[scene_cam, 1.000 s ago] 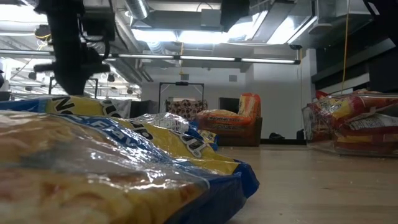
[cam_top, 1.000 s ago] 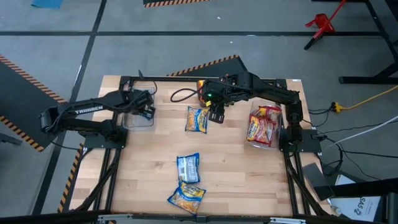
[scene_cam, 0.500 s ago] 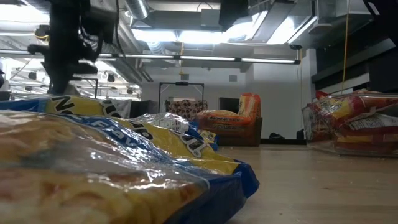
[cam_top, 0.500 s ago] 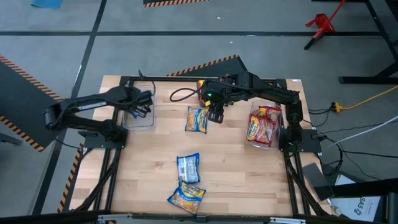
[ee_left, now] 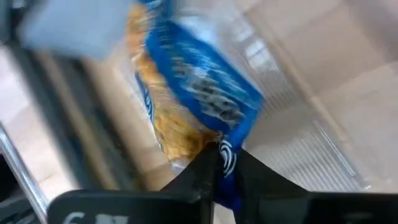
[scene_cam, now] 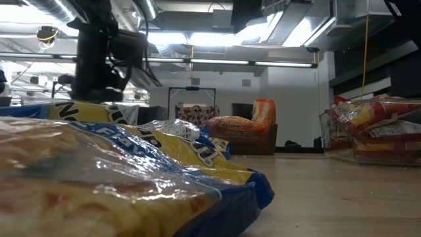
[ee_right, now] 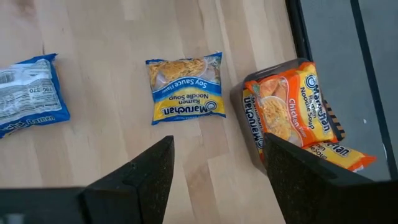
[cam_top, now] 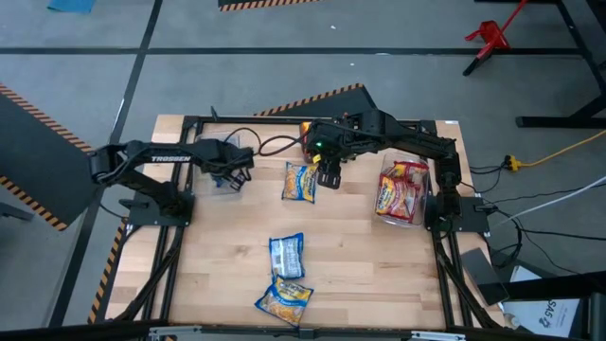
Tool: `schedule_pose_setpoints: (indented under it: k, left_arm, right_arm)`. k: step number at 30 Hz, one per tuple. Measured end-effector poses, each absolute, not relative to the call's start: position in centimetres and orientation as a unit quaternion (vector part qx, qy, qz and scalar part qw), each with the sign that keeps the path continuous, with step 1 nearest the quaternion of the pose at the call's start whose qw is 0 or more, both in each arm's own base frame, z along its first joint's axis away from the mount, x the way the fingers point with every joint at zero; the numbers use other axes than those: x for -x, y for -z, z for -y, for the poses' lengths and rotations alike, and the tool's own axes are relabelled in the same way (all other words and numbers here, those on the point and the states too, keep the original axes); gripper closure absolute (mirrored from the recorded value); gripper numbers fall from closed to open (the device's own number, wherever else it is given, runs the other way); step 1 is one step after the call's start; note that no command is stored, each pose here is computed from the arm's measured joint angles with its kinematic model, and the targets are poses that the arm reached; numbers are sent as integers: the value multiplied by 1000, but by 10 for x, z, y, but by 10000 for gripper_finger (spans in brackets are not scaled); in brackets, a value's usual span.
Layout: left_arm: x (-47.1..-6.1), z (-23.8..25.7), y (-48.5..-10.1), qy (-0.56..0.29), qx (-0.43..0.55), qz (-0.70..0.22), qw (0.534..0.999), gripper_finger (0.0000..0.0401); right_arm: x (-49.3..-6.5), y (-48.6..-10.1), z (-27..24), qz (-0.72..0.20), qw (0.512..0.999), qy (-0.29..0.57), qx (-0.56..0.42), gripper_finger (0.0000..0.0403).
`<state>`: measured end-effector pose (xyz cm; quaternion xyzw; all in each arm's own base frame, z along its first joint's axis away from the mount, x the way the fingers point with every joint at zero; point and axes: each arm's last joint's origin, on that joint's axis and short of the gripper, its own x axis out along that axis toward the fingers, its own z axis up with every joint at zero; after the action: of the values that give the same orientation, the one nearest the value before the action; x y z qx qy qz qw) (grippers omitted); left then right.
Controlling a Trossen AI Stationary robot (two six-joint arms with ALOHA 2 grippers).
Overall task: Sort Maruchan noodles
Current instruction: Put the blue noodle pack into the left transparent bin
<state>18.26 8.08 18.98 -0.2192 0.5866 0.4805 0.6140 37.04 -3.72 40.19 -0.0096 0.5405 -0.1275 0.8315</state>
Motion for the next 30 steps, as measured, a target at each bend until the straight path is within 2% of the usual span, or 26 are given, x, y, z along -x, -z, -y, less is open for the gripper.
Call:
schedule_pose_setpoints:
  k: [7,18,24,30]
  left_arm:
    - [-192,-80,-197,-438,262,-565,648,341]
    - [-208,-81,-207,-370,331,-491,716,257]
    - [-205,-78,-222,-345,385,-456,725,254]
    - [-190,-71,-279,-324,412,-366,769,256]
  right_arm:
    - [-370,-402,37,-541,832,121,19,174]
    - [-372,-402,37,-535,836,120,21,174]
    - [-375,-404,38,-519,846,122,20,174]
    - [-393,-410,37,-438,895,87,12,174]
